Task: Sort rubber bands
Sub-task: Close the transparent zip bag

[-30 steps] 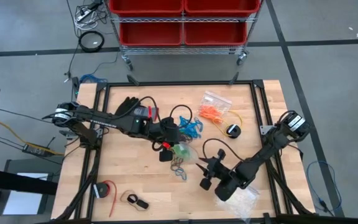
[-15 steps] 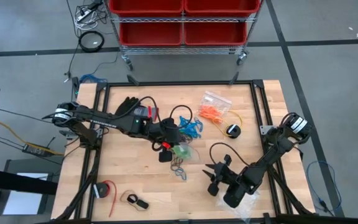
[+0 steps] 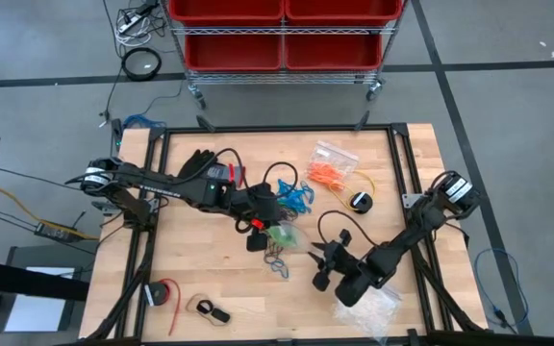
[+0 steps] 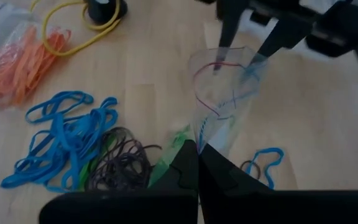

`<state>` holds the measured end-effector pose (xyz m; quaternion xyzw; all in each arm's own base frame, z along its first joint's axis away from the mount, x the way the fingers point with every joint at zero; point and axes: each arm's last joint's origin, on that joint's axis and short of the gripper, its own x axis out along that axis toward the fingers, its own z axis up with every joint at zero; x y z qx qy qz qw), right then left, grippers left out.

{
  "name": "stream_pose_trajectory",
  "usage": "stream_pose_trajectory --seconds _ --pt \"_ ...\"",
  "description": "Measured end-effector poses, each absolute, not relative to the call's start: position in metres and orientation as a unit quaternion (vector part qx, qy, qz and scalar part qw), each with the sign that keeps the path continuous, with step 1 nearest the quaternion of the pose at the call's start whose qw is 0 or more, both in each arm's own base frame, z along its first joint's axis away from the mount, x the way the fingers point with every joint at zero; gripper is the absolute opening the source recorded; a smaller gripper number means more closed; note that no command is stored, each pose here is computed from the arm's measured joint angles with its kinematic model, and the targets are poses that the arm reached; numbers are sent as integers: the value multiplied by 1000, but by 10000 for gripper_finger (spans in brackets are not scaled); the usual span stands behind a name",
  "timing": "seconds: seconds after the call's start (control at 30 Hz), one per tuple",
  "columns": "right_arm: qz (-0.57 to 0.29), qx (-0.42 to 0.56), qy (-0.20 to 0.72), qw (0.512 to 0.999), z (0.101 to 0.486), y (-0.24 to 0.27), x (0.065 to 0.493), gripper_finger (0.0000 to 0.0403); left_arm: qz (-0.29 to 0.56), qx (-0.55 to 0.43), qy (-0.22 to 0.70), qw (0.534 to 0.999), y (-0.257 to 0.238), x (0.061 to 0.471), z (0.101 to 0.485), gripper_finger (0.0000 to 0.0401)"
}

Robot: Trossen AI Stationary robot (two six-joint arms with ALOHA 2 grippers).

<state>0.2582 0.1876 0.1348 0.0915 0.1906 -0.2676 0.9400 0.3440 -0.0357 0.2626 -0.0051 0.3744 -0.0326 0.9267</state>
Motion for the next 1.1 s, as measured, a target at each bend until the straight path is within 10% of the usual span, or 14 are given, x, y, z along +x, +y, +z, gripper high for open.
stream_pose_trajectory --seconds 0.27,0.53,1.1 --pt "-263 78 183 944 138 176 273 109 -34 -6 366 930 -36 345 264 1" --pt "-280 56 169 943 138 179 269 7 -32 -4 397 917 -35 341 259 1" --pt "-217 61 231 946 137 182 272 0 -118 -32 450 885 -41 331 253 40"
